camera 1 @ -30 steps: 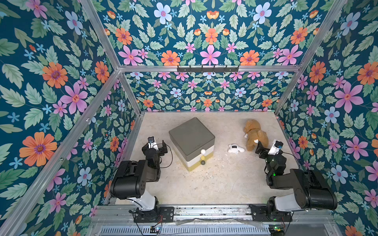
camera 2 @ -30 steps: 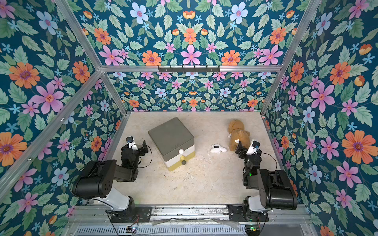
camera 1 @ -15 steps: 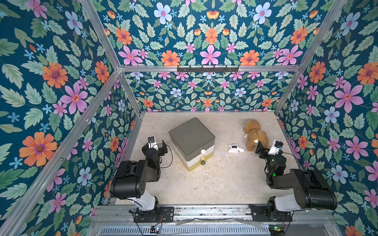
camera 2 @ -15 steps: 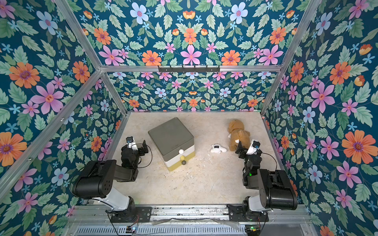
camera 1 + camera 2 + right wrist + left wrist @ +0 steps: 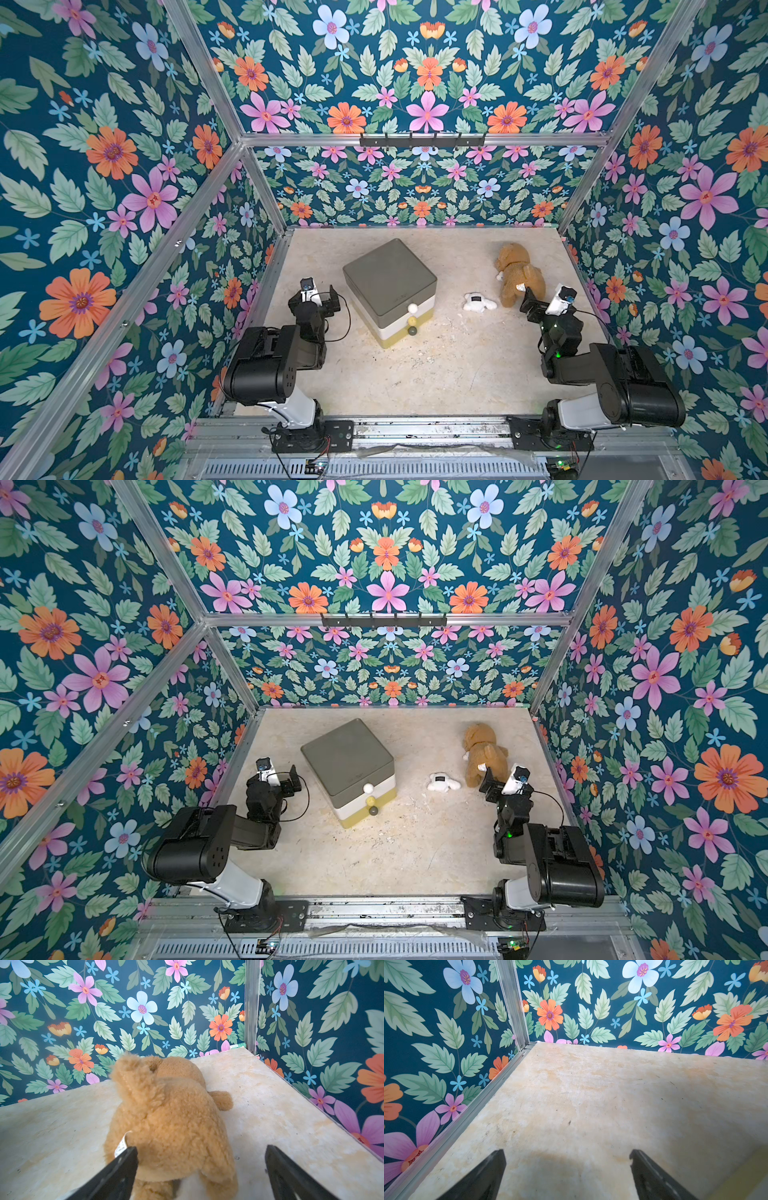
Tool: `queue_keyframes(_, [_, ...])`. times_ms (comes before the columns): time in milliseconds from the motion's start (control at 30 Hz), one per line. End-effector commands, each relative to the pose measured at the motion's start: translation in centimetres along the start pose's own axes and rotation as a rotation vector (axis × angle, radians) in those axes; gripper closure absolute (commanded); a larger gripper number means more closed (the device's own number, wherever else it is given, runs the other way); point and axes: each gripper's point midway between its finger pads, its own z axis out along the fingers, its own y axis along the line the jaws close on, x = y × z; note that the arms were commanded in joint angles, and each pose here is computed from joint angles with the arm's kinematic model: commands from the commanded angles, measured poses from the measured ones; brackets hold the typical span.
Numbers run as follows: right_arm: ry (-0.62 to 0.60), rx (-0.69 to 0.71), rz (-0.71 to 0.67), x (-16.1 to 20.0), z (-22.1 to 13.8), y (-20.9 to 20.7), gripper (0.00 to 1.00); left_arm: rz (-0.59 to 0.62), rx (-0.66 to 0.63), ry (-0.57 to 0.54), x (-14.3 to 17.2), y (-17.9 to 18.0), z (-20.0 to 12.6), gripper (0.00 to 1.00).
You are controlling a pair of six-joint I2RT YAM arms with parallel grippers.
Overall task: Take the keys out of the drawer
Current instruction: Adjust the storage box at the center of the board.
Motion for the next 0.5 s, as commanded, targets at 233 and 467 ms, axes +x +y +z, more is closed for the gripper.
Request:
queue_keyframes(233, [-0.041, 0.0, 0.014, -1.1, -0.2, 0.0, 0.01, -0.001, -0.009, -0.006, -0.2, 0.0, 0.0, 0.01])
queue_keyframes(467, [-0.067, 0.084, 0.048, -4.0, -0.9, -1.0, 0.01, -0.082, -0.15, -0.029, -2.7, 2.7, -1.7, 0.01])
